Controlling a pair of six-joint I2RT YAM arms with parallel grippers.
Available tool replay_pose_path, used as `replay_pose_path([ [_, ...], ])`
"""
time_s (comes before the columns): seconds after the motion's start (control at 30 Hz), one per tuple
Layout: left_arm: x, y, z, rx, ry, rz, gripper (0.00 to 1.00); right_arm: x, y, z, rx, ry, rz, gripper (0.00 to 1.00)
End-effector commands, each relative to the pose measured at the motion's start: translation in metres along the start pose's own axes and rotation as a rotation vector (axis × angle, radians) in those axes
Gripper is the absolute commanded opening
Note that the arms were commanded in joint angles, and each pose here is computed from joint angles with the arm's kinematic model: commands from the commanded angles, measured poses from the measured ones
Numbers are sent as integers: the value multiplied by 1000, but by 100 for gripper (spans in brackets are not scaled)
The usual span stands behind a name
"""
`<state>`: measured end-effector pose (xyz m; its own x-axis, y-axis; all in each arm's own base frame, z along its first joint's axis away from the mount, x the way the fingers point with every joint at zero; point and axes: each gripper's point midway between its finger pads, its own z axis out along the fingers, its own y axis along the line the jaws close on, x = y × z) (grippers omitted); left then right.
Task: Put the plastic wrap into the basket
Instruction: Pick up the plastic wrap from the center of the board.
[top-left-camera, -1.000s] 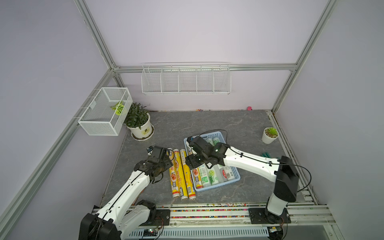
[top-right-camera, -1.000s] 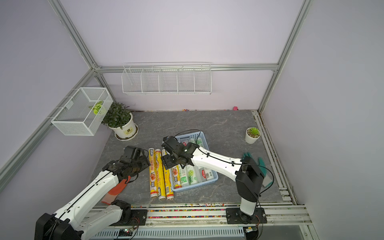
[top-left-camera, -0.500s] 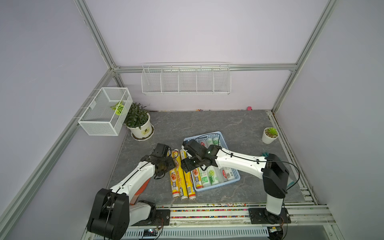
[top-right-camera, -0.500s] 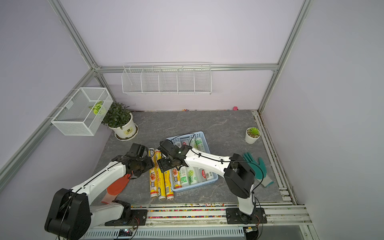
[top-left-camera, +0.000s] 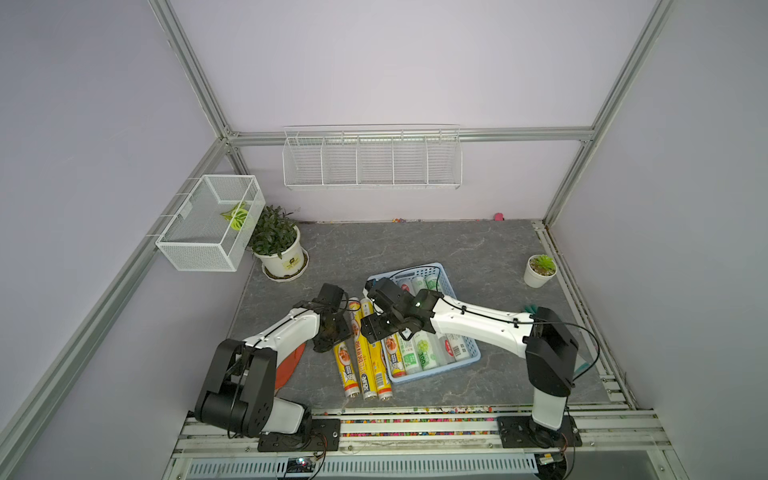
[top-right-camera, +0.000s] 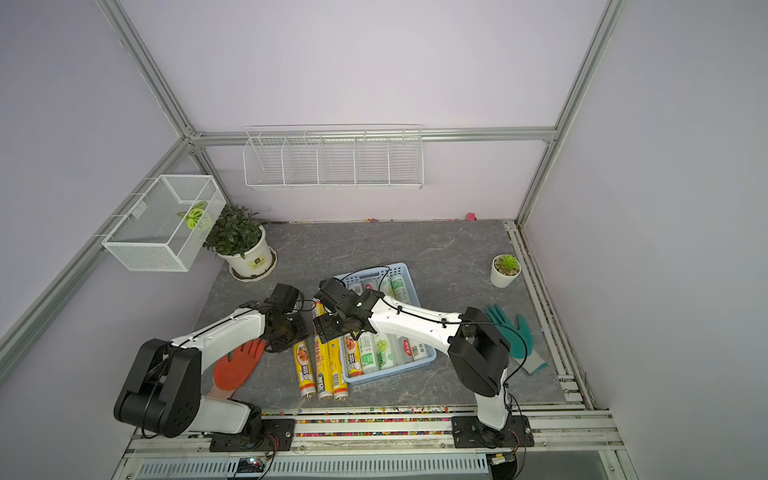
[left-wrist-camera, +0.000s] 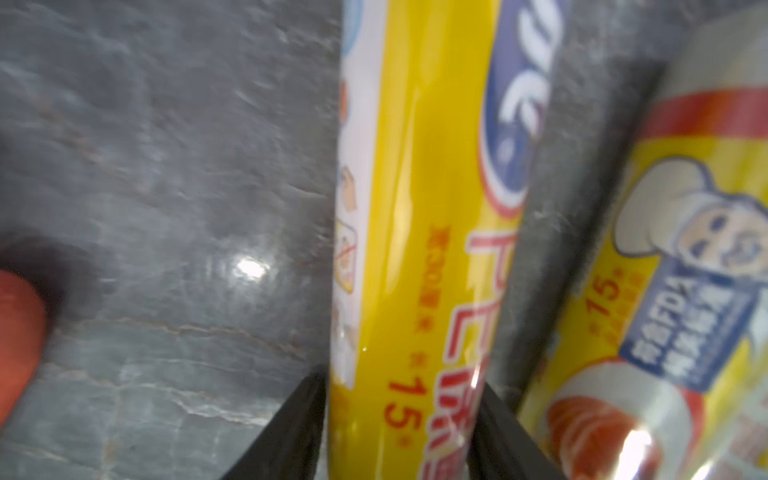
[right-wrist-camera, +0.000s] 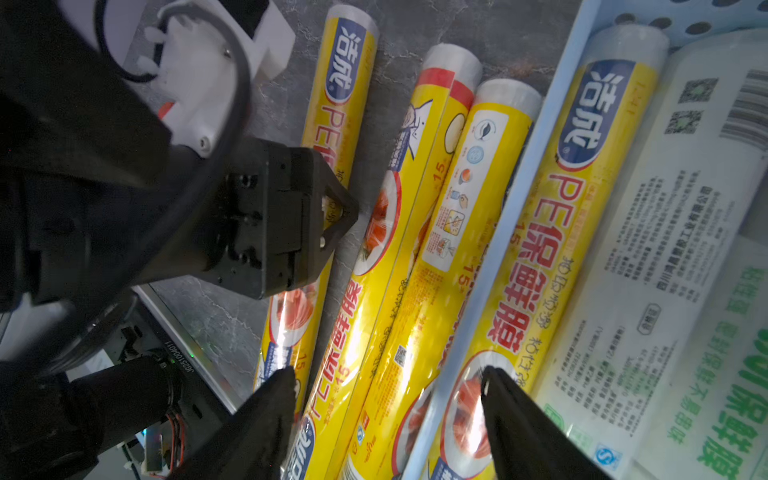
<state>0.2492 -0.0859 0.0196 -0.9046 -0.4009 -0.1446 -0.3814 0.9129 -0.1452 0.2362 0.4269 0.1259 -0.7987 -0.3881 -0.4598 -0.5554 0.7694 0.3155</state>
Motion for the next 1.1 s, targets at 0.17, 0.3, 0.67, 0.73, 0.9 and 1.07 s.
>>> replay_pose_path([
  [0.17,2,18,12,-122,42,-8,39,-8,-8,-11,46,-47,14,76],
  [0.3,-5,17,-7,-123,2,-12,29,-12,-16,-20,80,-74,25,76],
  [0.67,-42,-39,-132,156,-221,106,16,-19,-63,-67,256,-234,121,76],
  [0.73,-44,-58,-148,254,-240,111,15,-19,-75,-77,282,-260,145,77],
  [0.9,-38,-129,-186,533,-272,185,15,-15,-105,-100,286,-320,232,77],
  [1.07,-24,-202,-204,726,-235,243,15,1,-149,-121,314,-359,350,78],
])
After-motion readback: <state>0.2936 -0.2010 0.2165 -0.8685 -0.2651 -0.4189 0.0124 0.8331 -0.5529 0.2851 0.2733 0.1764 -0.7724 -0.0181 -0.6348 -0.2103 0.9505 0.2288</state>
